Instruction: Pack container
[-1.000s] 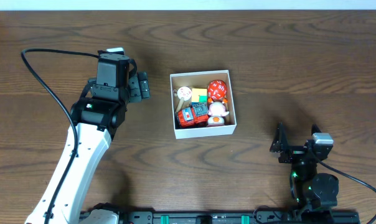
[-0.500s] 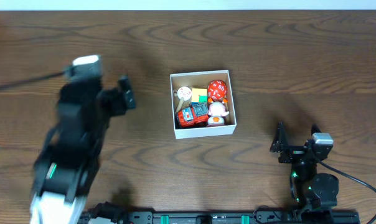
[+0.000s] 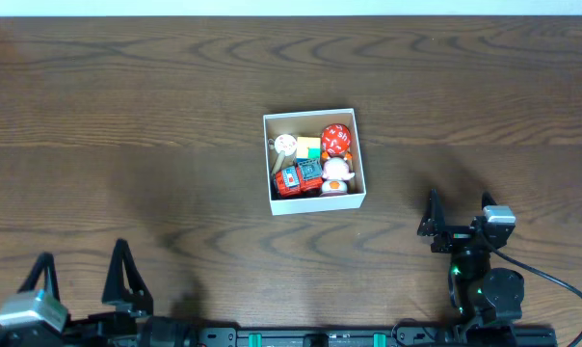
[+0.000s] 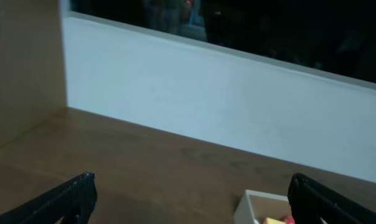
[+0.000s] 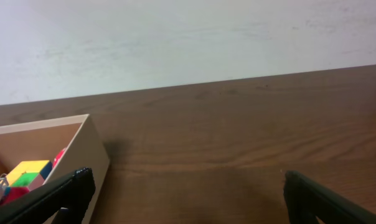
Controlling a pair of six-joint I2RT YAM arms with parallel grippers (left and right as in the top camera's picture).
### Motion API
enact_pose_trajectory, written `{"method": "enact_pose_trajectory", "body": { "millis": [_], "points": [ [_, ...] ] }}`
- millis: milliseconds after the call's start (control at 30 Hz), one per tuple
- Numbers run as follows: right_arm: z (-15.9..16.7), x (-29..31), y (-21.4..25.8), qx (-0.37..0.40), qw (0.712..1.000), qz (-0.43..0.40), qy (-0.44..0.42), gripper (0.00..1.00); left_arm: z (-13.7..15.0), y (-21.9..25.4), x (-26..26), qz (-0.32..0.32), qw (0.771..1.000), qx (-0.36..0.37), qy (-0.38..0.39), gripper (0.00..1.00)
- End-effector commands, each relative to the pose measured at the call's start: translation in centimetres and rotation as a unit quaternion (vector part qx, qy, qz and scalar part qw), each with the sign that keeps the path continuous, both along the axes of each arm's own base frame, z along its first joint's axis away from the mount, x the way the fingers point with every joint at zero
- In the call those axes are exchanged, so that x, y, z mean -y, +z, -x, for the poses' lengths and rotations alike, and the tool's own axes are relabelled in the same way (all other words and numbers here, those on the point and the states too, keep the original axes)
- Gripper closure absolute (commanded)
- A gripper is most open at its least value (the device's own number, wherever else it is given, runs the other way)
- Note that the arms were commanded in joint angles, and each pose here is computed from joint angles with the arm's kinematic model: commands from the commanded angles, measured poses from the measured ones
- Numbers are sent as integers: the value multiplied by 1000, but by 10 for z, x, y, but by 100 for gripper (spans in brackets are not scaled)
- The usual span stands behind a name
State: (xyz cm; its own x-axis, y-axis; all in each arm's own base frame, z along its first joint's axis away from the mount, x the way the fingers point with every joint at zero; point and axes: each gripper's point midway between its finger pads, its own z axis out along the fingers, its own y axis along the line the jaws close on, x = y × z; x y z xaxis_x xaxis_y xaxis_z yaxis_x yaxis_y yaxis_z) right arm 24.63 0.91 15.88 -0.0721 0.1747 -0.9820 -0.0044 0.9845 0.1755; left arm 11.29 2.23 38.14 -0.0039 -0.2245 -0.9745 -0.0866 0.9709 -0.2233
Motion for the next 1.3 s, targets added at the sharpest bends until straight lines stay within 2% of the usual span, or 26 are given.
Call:
{"method": "enact_pose_trajectory", "body": {
  "millis": [0, 133, 233, 367, 500, 967, 1267],
  "points": [
    [0, 1, 0, 2, 1000, 5, -1, 1, -5, -31, -5, 15, 999, -23, 24, 2],
    [0, 1, 0, 2, 1000, 5, -1, 1, -24, -75, -8, 38, 997, -58, 45, 2],
    [0, 1, 0, 2, 1000, 5, -1, 1, -48, -107, -10, 40, 995, -72, 56, 2],
    [0, 1, 0, 2, 1000, 5, -1, 1, -79, -142, -13, 44, 995, -66, 68, 2],
    [0, 1, 0, 2, 1000, 5, -1, 1, -98, -168, -14, 47, 995, -51, 70, 2],
    [0, 1, 0, 2, 1000, 5, -1, 1, -122, -245, -14, 45, 993, -83, 71, 2],
    [0, 1, 0, 2, 1000, 5, -1, 1, -122, -243, -14, 45, 993, -77, 71, 2]
  ]
}}
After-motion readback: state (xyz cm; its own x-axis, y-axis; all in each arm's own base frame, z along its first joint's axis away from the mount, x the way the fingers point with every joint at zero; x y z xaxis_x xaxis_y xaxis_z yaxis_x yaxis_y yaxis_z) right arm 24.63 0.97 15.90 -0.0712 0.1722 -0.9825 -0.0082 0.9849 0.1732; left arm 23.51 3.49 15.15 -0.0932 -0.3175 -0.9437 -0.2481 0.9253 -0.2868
